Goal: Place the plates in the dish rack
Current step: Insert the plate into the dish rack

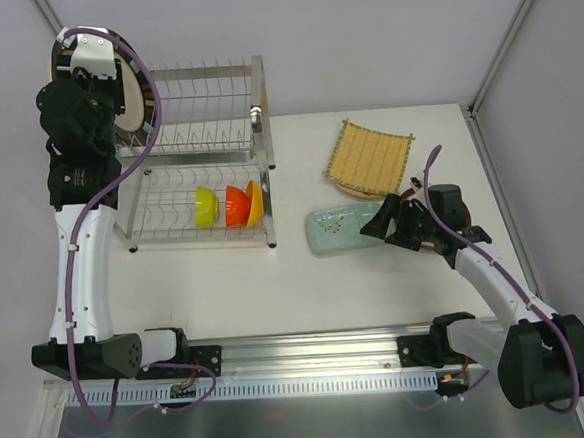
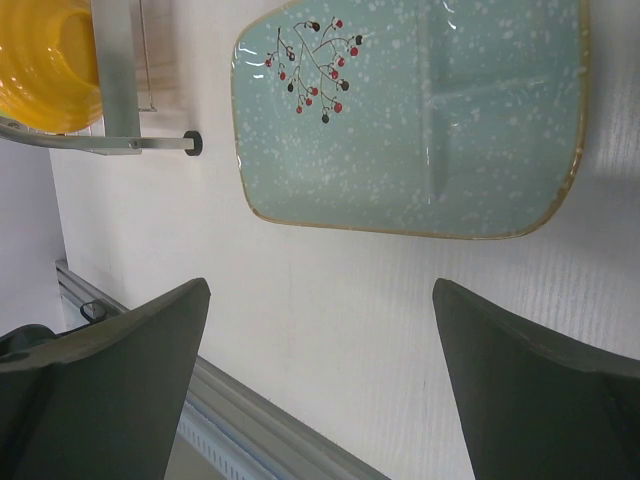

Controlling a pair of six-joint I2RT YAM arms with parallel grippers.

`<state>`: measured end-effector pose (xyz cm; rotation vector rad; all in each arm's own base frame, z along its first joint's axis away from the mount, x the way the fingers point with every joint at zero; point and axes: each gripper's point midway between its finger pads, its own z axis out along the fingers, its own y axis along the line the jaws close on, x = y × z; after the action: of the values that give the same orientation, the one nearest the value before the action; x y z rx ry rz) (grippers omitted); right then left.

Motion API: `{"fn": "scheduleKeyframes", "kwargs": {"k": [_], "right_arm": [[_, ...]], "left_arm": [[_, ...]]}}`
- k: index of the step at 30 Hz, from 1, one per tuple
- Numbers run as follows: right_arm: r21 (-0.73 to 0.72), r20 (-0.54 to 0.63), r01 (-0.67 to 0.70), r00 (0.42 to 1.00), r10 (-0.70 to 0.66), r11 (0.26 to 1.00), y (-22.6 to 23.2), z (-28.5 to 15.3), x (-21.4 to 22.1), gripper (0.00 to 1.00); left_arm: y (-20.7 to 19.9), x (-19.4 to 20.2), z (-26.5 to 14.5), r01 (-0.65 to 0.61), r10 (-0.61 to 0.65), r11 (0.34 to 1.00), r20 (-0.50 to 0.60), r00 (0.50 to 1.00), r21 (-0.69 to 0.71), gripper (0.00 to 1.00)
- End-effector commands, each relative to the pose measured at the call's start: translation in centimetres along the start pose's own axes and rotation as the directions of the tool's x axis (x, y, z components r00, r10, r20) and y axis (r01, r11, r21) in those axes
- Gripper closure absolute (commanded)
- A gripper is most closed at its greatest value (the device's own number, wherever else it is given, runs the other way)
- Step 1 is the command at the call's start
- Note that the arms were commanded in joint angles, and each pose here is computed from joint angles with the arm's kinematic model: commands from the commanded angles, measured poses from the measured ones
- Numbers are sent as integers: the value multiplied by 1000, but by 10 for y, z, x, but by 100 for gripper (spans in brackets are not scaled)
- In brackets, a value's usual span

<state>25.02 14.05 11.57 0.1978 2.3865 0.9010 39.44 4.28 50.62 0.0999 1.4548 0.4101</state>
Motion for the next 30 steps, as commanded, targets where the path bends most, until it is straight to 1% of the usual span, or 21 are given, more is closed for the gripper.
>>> {"fn": "scheduleKeyframes", "kwargs": {"k": [1, 5, 6, 8, 12, 15, 20, 21, 23, 24, 26, 27, 28, 29, 30], "right_arm": [[-35, 24, 35, 999, -34, 999, 12, -2, -11, 0], [-34, 23, 35, 999, -34, 999, 11, -2, -11, 1], [-36, 24, 36, 999, -35, 999, 12, -2, -11, 1], [-38, 26, 37, 999, -36, 999, 13, -3, -12, 0], [-37, 31, 39, 999, -38, 999, 13, -4, -13, 0], [-38, 36, 42, 999, -40, 998, 15, -5, -14, 1], [-31, 51, 51, 997, -49, 998, 16, -9, -16, 0], [-35, 58, 53, 997, -50, 998, 18, -10, -18, 0], [-35, 63, 52, 997, -49, 998, 19, -11, -19, 0], [-36, 71, 57, 996, -55, 998, 20, -14, -20, 0], [-21, 83, 58, 995, -56, 998, 19, -16, -22, 0], [-18, 94, 62, 994, -60, 998, 20, -18, -23, 1], [-2, 106, 65, 992, -64, 998, 18, -19, -26, 0], [8, 110, 66, 992, -66, 998, 17, -21, -26, 0], [20, 115, 65, 991, -67, 998, 15, -22, -27, 0]], "left_arm": [[12, -28, -9, 38, -35, 999, 87, 996, -31, 57], [13, -37, -14, 62, -59, 998, 113, 992, -20, 45], [12, -38, -15, 68, -66, 998, 118, 991, -12, 41], [13, -45, -21, 87, -86, 996, 136, 987, -3, 37], [10, -60, -35, 132, -136, 991, 179, 974, 39, 26], [8, -72, -46, 166, -179, 983, 211, 961, 76, 19], [2, -90, -69, 235, -269, 959, 252, 930, 158, 11], [-1, -98, -81, 266, -313, 943, 267, 912, 198, 9], [-12, -97, -93, 288, -355, 920, 258, 898, 265, 4], [-12, -102, -107, 319, -396, 902, 265, 879, 290, 4], [-25, -92, -117, 353, -444, 868, 226, 867, 350, 1], [-25, -97, -135, 382, -485, 844, 232, 843, 377, 1], [-34, -82, -136, 401, -500, 828, 192, 845, 392, 1], [-36, -85, -153, 403, -518, 811, 202, 831, 423, 1], [-41, -80, -160, 429, -546, 787, 178, 818, 443, 1]]}}
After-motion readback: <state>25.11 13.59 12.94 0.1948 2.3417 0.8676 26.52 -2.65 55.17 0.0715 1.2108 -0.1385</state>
